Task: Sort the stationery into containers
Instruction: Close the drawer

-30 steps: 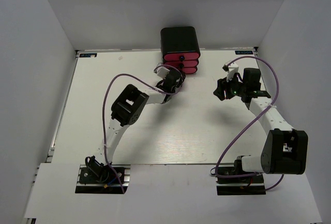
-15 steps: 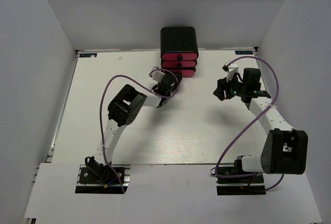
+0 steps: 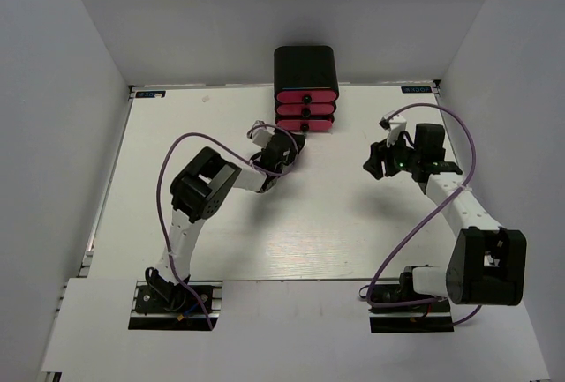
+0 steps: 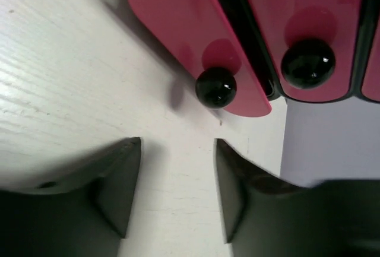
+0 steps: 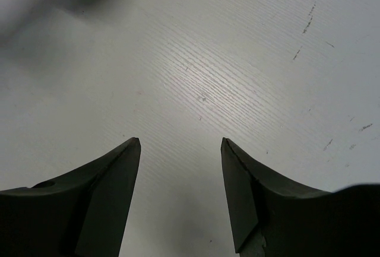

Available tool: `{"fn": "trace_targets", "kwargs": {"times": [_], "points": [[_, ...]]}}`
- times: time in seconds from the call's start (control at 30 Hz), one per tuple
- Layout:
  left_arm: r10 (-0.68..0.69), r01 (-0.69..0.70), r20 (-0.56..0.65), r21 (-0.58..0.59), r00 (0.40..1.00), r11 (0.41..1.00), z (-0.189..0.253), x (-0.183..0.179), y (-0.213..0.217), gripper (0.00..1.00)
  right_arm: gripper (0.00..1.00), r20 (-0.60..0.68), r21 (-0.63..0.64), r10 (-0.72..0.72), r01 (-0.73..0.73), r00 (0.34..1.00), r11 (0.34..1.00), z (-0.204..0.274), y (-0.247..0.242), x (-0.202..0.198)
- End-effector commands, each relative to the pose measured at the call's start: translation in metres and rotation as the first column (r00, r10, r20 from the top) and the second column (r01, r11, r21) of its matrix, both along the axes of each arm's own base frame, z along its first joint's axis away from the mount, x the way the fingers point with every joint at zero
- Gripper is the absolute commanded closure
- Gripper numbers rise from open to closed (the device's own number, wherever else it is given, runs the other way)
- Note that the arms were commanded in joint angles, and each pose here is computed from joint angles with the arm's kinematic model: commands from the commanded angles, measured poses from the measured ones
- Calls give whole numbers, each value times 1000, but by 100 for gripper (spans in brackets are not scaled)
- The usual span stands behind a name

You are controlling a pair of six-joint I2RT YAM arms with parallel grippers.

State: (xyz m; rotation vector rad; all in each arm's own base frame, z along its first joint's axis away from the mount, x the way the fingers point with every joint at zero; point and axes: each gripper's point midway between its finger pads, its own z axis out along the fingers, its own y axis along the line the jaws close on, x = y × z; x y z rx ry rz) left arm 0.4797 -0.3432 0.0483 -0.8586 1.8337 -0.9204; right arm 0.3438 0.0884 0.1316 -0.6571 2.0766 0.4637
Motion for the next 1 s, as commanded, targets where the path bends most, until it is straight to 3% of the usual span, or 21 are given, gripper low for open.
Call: {"fn": "trace_targets", "kwargs": {"times": [0.0,0.03,0.13,0.37,0.8,0.97], "points": [[-19,19,12,11,1000,1000,25,0,0,42,37,57,2,17,-17,998,1000,14,1,-2],[-19,19,12,11,1000,1000,26,-2,1,55,37,62,0,13,-13,998,1000,15,1,-3],[14,-13,-24,37,1000,999,13,-3,13,64,37,62,1,12,-12,998,1000,14,1,-7],[33,-29,-52,64,998,997,15,18,6,54,37,73,-6,0,0,997,1000,17,-2,-10],[25,-15,-106,95,994,995,3,38,-7,53,36,71,-18,-14,16,997,1000,15,-5,-9],[27,-13,-127,111,991,994,-7,36,-5,59,36,73,-15,-16,18,997,1000,15,-5,-7]]}}
